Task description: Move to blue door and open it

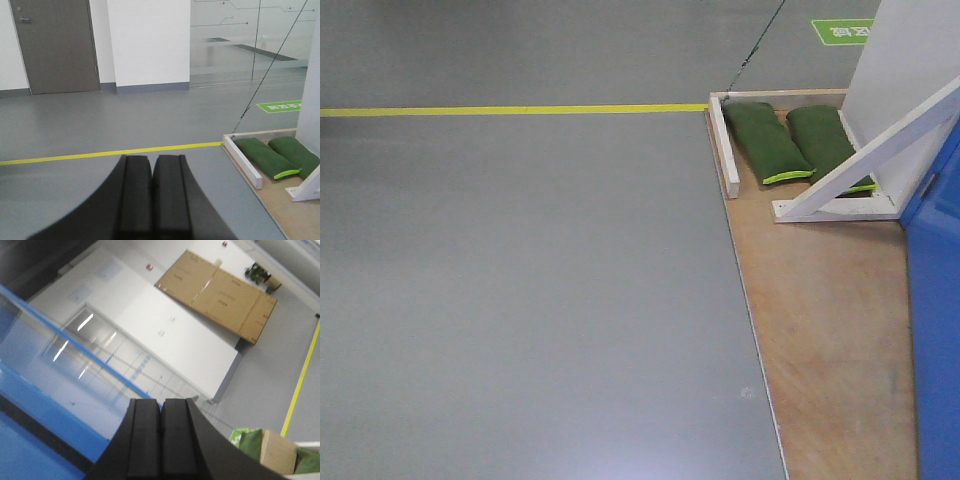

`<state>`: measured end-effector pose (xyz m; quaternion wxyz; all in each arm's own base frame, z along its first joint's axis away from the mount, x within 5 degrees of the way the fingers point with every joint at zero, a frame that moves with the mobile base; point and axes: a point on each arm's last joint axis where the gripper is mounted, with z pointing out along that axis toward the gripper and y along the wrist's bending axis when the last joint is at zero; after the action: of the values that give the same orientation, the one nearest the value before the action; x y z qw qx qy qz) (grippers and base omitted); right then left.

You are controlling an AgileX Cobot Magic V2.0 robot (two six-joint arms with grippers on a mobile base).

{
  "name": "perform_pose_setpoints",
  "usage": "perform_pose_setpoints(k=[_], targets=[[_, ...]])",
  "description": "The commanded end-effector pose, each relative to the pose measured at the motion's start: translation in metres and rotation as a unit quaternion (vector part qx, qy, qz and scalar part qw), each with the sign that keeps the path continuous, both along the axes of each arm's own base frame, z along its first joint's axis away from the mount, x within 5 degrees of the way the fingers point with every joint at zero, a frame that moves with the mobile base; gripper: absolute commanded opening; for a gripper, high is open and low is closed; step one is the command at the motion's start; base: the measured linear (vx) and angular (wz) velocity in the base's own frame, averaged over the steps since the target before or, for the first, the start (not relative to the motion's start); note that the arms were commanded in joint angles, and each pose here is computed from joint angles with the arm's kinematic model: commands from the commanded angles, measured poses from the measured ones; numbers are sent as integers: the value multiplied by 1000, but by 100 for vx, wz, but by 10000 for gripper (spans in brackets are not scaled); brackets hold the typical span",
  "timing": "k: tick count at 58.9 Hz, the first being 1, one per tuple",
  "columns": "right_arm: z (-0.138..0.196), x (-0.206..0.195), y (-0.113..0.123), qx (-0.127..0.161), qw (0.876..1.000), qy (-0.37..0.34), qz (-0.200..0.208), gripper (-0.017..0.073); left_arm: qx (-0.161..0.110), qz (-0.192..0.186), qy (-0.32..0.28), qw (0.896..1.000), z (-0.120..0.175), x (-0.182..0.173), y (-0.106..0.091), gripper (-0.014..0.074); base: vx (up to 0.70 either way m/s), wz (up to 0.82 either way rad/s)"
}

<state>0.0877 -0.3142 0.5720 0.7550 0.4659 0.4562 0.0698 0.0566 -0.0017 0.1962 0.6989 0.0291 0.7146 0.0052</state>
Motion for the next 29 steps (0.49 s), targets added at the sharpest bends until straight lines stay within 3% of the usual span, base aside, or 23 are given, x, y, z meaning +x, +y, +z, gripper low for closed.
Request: perform_pose_setpoints(k=[1,29], targets=[[29,16,66,-36,990,5,137,-1,-6,-3,-62,998,18,-3,0,73,0,0],[36,25,116,-49,966,41,252,-1,-6,-3,-62,998,18,-3,0,73,0,0]])
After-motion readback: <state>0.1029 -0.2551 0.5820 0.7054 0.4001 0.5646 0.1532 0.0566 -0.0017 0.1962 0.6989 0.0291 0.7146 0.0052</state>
